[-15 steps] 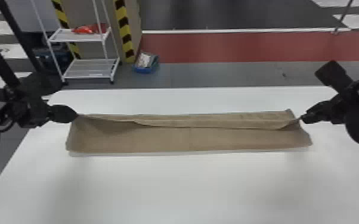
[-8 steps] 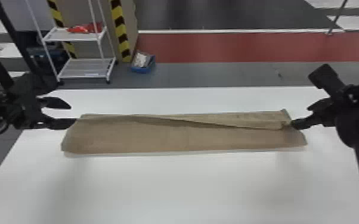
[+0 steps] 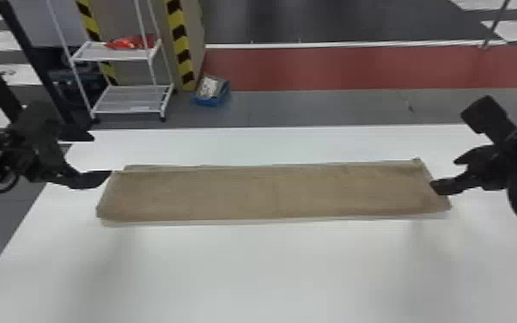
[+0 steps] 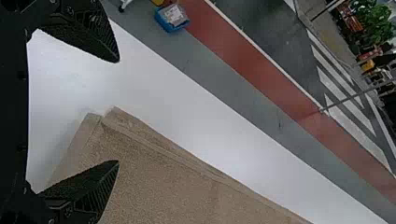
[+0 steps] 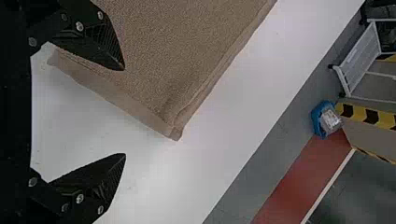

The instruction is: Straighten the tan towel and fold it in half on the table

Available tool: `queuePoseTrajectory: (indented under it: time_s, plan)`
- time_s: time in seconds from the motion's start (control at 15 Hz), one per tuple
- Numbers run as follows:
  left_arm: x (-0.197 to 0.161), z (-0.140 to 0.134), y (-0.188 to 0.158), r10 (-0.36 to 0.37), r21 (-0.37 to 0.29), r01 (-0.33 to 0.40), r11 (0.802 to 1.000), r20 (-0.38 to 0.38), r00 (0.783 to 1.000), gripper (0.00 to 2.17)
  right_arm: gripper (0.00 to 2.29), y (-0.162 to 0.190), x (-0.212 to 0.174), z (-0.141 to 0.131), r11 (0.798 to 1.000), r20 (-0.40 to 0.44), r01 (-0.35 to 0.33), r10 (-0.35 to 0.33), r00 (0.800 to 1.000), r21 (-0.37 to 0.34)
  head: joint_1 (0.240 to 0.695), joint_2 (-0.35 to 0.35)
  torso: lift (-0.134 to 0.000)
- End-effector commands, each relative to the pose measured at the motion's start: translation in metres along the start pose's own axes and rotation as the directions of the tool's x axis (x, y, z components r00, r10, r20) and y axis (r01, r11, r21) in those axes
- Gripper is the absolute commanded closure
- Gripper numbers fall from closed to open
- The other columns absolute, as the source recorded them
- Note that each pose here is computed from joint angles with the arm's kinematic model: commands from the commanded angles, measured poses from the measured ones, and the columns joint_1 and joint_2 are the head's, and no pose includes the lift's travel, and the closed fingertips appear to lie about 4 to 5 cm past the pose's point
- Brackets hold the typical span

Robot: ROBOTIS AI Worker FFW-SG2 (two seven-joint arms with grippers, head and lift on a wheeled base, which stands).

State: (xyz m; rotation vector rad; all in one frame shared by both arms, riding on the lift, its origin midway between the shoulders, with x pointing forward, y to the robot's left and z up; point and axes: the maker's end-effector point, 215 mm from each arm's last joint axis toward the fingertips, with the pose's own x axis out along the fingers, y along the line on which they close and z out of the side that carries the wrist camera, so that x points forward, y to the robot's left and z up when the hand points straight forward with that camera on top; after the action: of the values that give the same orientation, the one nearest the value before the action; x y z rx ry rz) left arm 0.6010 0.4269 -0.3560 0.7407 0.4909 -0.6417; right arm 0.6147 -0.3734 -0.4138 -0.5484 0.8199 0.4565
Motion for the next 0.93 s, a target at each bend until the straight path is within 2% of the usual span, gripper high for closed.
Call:
queuePoseTrajectory:
  time_s: [0.0, 0.2, 0.33, 0.47, 0.6, 0.73, 0.8, 0.87]
  plan:
    - [-0.003, 0.000, -0.003, 0.004, -0.007, -0.004, 1.000, 0.010, 1.000, 0.13, 0.27, 0.003, 0.005, 0.007, 1.000, 0.001, 0.023, -0.023, 1.000, -0.006, 0.695, 0.048, -0.123]
    - [-0.020, 0.001, 0.000, 0.042, -0.035, -0.040, 0.999, 0.049, 0.998, 0.13, 0.27, -0.009, 0.004, 0.013, 0.997, -0.005, 0.077, -0.077, 0.997, 0.016, 0.695, 0.052, -0.123]
    - [-0.033, 0.006, 0.008, 0.063, -0.109, -0.052, 0.993, 0.099, 0.993, 0.12, 0.26, -0.016, 0.001, 0.005, 0.989, -0.007, 0.085, -0.085, 0.996, 0.120, 0.695, 0.052, -0.123]
    - [-0.041, 0.004, 0.010, 0.079, -0.146, -0.063, 0.987, 0.106, 0.991, 0.12, 0.22, -0.018, -0.002, 0.000, 0.976, 0.003, 0.078, -0.080, 0.997, 0.203, 0.695, 0.051, -0.123]
    - [-0.041, 0.004, 0.011, 0.087, -0.179, -0.065, 0.982, 0.118, 0.989, 0.12, 0.20, -0.022, -0.006, -0.010, 0.948, 0.012, 0.075, -0.083, 0.997, 0.309, 0.695, 0.051, -0.123]
    - [-0.039, 0.000, 0.012, 0.103, -0.248, -0.071, 0.966, 0.120, 0.987, 0.13, 0.14, -0.023, -0.008, -0.021, 0.907, 0.026, 0.063, -0.081, 0.996, 0.417, 0.695, 0.047, -0.123]
    - [-0.038, -0.003, 0.013, 0.114, -0.284, -0.078, 0.956, 0.115, 0.987, 0.14, 0.14, -0.024, -0.009, -0.025, 0.893, 0.030, 0.058, -0.080, 0.996, 0.445, 0.695, 0.042, -0.123]
    - [-0.037, -0.003, 0.013, 0.118, -0.297, -0.078, 0.952, 0.119, 0.986, 0.15, 0.14, -0.026, -0.010, -0.029, 0.889, 0.027, 0.065, -0.087, 0.996, 0.454, 0.695, 0.040, -0.123]
